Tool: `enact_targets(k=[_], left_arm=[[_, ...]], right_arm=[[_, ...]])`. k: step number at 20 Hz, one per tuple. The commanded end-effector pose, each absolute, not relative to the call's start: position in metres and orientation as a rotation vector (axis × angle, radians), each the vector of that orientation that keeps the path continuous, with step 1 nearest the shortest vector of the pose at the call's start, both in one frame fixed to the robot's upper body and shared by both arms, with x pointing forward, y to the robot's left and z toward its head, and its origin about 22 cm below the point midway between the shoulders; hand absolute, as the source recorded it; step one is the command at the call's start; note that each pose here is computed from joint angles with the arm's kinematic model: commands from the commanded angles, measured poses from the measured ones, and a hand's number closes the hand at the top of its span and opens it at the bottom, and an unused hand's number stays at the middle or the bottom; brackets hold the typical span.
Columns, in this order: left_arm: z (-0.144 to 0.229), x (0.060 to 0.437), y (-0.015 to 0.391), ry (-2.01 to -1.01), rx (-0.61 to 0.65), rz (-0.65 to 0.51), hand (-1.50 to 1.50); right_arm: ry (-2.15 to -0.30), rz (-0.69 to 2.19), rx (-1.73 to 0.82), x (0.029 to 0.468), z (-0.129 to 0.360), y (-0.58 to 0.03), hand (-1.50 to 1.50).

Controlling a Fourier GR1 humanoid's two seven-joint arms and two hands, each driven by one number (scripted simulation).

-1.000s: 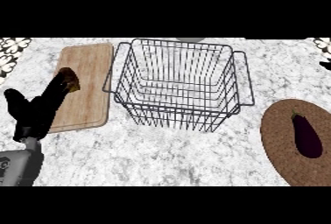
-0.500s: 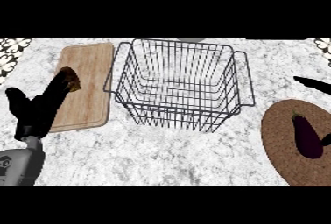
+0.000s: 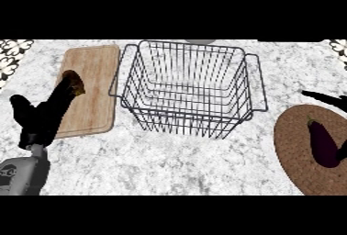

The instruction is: Pick the eggplant from the placemat and place it in the basket

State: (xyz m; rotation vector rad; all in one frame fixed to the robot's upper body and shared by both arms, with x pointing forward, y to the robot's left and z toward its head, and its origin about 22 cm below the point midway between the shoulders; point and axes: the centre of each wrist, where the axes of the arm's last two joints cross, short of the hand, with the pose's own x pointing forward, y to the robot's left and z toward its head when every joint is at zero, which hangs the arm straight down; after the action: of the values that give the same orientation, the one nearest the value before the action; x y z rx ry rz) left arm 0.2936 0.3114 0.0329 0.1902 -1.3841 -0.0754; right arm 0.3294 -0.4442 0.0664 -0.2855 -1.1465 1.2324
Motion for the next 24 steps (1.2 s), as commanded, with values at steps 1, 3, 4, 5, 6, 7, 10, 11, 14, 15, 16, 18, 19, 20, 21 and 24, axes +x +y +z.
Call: enact_targets(k=[1,3,4,5,6,7,10,11,14,15,16,18,19,20,21,24], left_arm=[[0.048,0.288,0.334,-1.374,0.189,-0.092,0.00],[0.031,0.293,0.326,-1.382,0.184,-0.071,0.00],[0.044,0.292,0.313,-1.394,0.193,-0.083,0.00],[0.048,0.301,0.313,-1.388,0.194,-0.039,0.00],[0.031,0.288,0.302,-1.386,0.193,-0.084,0.00],[0.034,0.293,0.306,-1.390,0.193,-0.084,0.00],[0.035,0.294,0.325,-1.386,0.188,-0.068,0.00],[0.021,0.294,0.308,-1.382,0.203,-0.067,0.00],[0.040,0.288,0.322,-1.388,0.197,-0.092,0.00],[0.041,0.286,0.329,-1.387,0.190,-0.066,0.00],[0.028,0.285,0.307,-1.382,0.192,-0.068,0.00],[0.051,0.277,0.312,-1.383,0.176,-0.088,0.00],[0.049,0.296,0.325,-1.398,0.188,-0.072,0.00],[0.051,0.292,0.318,-1.378,0.195,-0.074,0.00],[0.051,0.299,0.319,-1.376,0.191,-0.080,0.00],[0.051,0.286,0.323,-1.387,0.195,-0.074,0.00]], right_arm=[[-1.165,1.241,-0.260,0.321,0.082,-0.455,-1.50],[-1.179,1.219,-0.234,0.345,0.072,-0.433,-1.50],[-1.170,1.231,-0.237,0.318,0.071,-0.459,-1.50],[-1.187,1.235,-0.221,0.318,0.071,-0.450,-1.50],[-1.183,1.200,-0.196,0.336,0.084,-0.459,-1.50],[-1.160,1.219,-0.181,0.322,0.071,-0.474,-1.50],[-1.205,1.228,-0.149,0.331,0.075,-0.454,-1.50],[-1.218,1.218,-0.144,0.313,0.055,-0.462,-1.50],[-1.188,1.241,-0.153,0.319,0.042,-0.448,-1.50],[-1.185,1.268,-0.153,0.318,0.065,-0.458,-1.50],[-1.182,1.288,-0.174,0.307,0.057,-0.460,-1.50],[-1.170,1.279,-0.225,0.305,0.040,-0.454,-1.50],[-1.128,1.296,-0.223,0.317,0.054,-0.462,-1.50],[-1.149,1.292,-0.236,0.305,0.050,-0.459,-1.50],[-1.160,1.304,-0.245,0.306,0.045,-0.457,-1.50],[-1.152,1.314,-0.260,0.304,0.044,-0.459,-1.50]])
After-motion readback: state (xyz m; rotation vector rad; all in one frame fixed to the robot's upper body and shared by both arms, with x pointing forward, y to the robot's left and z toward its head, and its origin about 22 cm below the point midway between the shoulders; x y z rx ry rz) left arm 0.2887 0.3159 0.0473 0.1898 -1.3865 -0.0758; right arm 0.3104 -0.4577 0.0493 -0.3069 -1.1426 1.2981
